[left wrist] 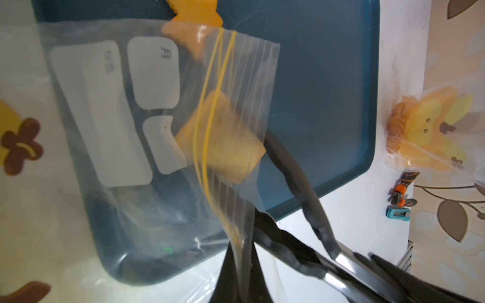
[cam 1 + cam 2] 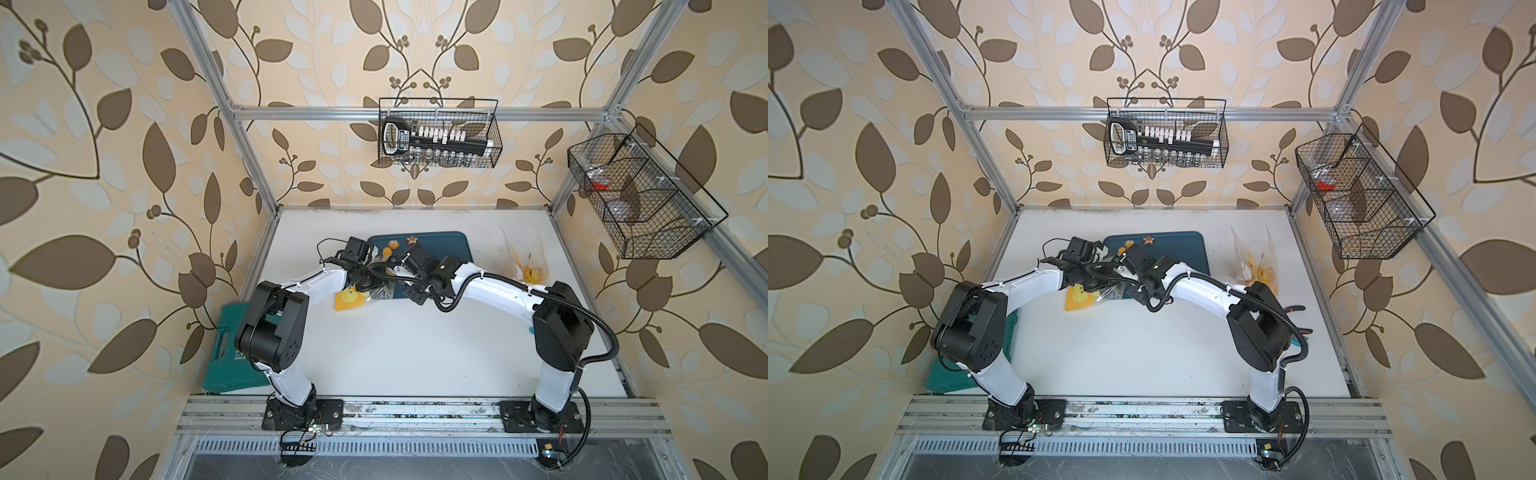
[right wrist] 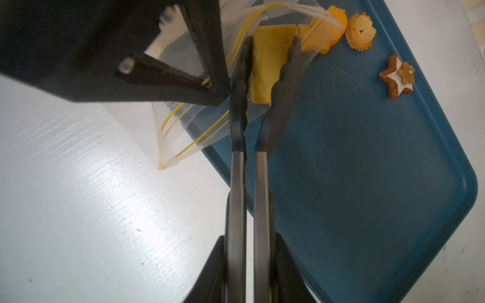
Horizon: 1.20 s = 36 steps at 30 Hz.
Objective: Put the cookies into a resealable bag to prevent moisture
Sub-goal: Place the cookie in the ziploc bag.
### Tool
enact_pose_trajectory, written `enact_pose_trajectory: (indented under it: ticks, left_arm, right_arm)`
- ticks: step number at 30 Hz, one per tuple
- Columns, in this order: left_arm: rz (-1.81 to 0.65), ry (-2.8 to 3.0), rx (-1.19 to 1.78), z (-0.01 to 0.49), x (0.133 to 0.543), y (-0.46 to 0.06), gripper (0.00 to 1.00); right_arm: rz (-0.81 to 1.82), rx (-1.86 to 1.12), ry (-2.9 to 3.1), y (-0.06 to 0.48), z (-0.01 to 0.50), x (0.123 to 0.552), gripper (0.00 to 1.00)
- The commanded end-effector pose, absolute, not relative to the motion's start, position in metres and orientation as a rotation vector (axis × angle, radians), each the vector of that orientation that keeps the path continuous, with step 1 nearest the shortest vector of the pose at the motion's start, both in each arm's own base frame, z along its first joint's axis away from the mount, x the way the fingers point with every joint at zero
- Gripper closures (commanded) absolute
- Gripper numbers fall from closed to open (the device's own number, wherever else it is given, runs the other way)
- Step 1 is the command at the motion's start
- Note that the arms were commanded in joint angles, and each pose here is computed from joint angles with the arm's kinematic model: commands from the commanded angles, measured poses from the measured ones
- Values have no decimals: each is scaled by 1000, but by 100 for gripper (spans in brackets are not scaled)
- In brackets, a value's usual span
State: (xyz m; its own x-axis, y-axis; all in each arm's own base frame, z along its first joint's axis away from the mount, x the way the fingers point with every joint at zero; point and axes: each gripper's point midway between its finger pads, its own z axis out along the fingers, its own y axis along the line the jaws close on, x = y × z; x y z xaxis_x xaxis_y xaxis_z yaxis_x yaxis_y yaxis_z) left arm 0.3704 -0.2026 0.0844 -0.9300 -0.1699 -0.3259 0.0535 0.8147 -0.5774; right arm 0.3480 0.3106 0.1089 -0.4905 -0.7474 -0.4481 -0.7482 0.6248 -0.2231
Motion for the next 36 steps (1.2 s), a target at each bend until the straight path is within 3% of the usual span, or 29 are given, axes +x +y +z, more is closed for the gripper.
enact_pose_trajectory:
  ticks: [1,8,13,18,21,23,27,29,32,36]
  left_arm:
    - [-906,2549,26,109,370,-216,100]
    - [-890,2538,47,112,369,-215,100]
    - [-901,2513,63,119,366,-216,100]
    - [-847,2513,39,119,367,-209,100]
    - [-824,2526,18,115,368,-206,100]
    - [-820,2536,11,112,368,-206,100]
    - [-792,2544,0,111,369,-203,100]
    - [-767,2551,-9,108,369,-200,100]
    - [-752,2559,-14,107,370,-198,100]
    - [-711,2565,-14,106,371,-194,100]
  right_arm:
    - [72,-1144,2311,329,116,366,74]
    - [313,-1281,2256,348,120,341,75]
    - [183,-1090,2367,321,114,379,81]
    - [412,-1228,2325,339,118,350,82]
    - [311,-1114,2343,327,121,368,81]
    - [275,-1094,2367,323,120,371,75]
    - [260,-1047,2345,319,132,373,49]
    - [254,-1022,2333,316,140,373,42]
    - [263,-1012,2316,313,151,369,41]
    - [266,-981,2312,306,158,363,51]
